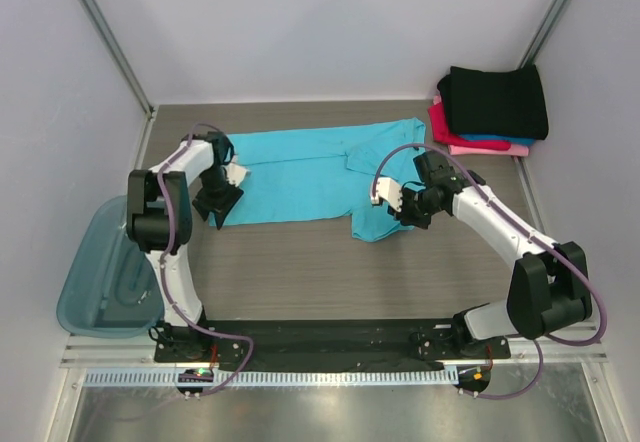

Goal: Fold and stack the t-shirts
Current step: Fold the tshirt

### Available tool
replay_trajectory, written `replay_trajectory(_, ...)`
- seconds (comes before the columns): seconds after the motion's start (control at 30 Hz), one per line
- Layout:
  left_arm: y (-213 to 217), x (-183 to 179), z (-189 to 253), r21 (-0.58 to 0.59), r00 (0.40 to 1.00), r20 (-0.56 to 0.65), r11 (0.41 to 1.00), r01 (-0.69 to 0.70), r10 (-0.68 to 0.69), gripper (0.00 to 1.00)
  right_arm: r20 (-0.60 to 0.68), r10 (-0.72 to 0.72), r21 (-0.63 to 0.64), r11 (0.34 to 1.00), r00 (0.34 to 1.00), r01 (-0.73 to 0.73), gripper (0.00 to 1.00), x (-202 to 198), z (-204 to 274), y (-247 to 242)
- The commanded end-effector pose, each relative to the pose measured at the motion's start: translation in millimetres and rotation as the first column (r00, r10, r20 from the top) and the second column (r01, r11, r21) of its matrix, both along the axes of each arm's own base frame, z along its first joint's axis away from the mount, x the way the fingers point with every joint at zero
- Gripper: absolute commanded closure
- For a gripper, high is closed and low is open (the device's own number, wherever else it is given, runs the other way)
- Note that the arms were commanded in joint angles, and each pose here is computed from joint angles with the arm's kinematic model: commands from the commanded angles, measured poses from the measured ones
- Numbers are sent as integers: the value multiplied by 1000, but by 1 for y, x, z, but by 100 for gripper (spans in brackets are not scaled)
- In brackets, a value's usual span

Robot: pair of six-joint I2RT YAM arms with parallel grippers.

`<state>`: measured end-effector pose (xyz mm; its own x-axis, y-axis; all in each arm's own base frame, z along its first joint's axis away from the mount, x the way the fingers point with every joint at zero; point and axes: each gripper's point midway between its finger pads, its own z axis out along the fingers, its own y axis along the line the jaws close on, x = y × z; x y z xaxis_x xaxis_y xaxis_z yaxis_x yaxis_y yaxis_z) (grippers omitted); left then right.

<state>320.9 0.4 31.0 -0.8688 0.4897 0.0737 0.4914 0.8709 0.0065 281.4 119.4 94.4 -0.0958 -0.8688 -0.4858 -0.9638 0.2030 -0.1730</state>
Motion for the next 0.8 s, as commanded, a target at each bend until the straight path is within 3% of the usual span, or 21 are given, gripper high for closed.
replay_trajectory(0.0,8,20,-1,18,999,46,1000,-16,15,50,44,-1,18,1000,999,0,99,9,16,5)
replay_trajectory(0.23,14,20,-10,21,1000,8,1000,-18,18,55,38,-10,12,1000,999,10,99,11,13,4)
replay_trajectory(0.37,9,15,-14,-9,999,-40,1000,-28,28,71,33,-34,15,999,999,33,99,14,13,4)
replay_trajectory(0.6,6,5,-13,-29,997,-70,999,-27,25,75,41,-84,18,996,996,84,99,21,15,3)
replay_trajectory(0.63,6,5,-13,-30,997,-75,999,-29,26,78,44,-90,21,996,995,89,99,23,15,4)
replay_trajectory(0.7,1,3,-14,-56,995,-92,998,-32,26,96,47,-103,24,995,994,102,99,25,16,4)
replay_trajectory(0.77,1,2,-12,-61,995,-98,998,-27,21,100,56,-116,28,993,992,114,99,28,19,4)
